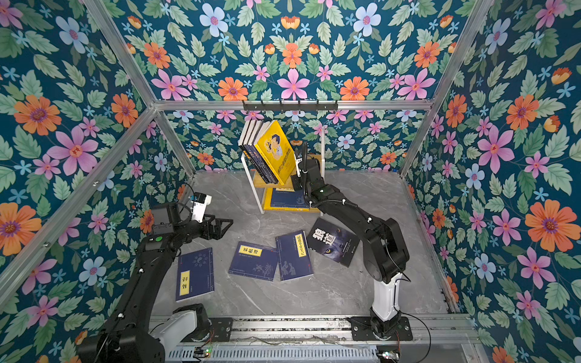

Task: Stacking books/files
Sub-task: Move the book to the bookshelf.

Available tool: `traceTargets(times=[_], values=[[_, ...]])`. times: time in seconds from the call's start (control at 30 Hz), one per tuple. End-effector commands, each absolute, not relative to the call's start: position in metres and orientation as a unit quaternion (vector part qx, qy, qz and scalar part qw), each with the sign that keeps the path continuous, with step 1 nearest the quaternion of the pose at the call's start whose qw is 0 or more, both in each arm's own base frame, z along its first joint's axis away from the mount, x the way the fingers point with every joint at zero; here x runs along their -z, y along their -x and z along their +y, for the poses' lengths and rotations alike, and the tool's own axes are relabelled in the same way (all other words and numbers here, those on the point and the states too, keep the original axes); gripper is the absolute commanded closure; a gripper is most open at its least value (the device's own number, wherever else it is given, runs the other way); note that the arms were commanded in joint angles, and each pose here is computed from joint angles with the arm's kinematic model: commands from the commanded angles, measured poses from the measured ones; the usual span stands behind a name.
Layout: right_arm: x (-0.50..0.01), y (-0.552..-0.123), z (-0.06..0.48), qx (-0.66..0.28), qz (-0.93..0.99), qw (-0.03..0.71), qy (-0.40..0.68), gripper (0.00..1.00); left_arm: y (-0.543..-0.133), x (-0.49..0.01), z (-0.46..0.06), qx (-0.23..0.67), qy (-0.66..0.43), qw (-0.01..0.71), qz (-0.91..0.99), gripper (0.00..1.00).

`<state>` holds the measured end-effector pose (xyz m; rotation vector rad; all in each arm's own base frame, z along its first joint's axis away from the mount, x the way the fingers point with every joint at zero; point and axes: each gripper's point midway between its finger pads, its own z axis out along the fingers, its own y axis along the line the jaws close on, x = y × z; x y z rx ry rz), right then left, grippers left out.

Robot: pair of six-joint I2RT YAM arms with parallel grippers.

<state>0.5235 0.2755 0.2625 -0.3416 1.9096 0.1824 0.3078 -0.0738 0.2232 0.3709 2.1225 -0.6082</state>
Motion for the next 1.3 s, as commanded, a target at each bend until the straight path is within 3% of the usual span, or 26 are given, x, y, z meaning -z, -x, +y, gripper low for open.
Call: traceTargets(times=[0.0, 0.57, 1.03, 1.27], values=[[-0.253, -0.531, 0.284, -0.091, 0.821, 0.544, 0.147, 1.0, -0.309, -0.23, -0.073, 0.241, -0.149, 0.446, 0.849, 0.0], [-0.224, -0.559, 0.334, -0.151, 0.824, 0.521, 0.164, 1.0, -0.311, -0.229, -0.074, 0.247, -0.148, 0.443, 0.849, 0.0], [-0.232, -0.554, 0.364, -0.167, 0.814, 0.526, 0.183, 1.0, -0.31, -0.226, -0.073, 0.245, -0.146, 0.444, 0.85, 0.0], [-0.25, -0.544, 0.349, -0.142, 0.814, 0.533, 0.183, 1.0, -0.31, -0.225, -0.073, 0.245, -0.145, 0.444, 0.85, 0.0]])
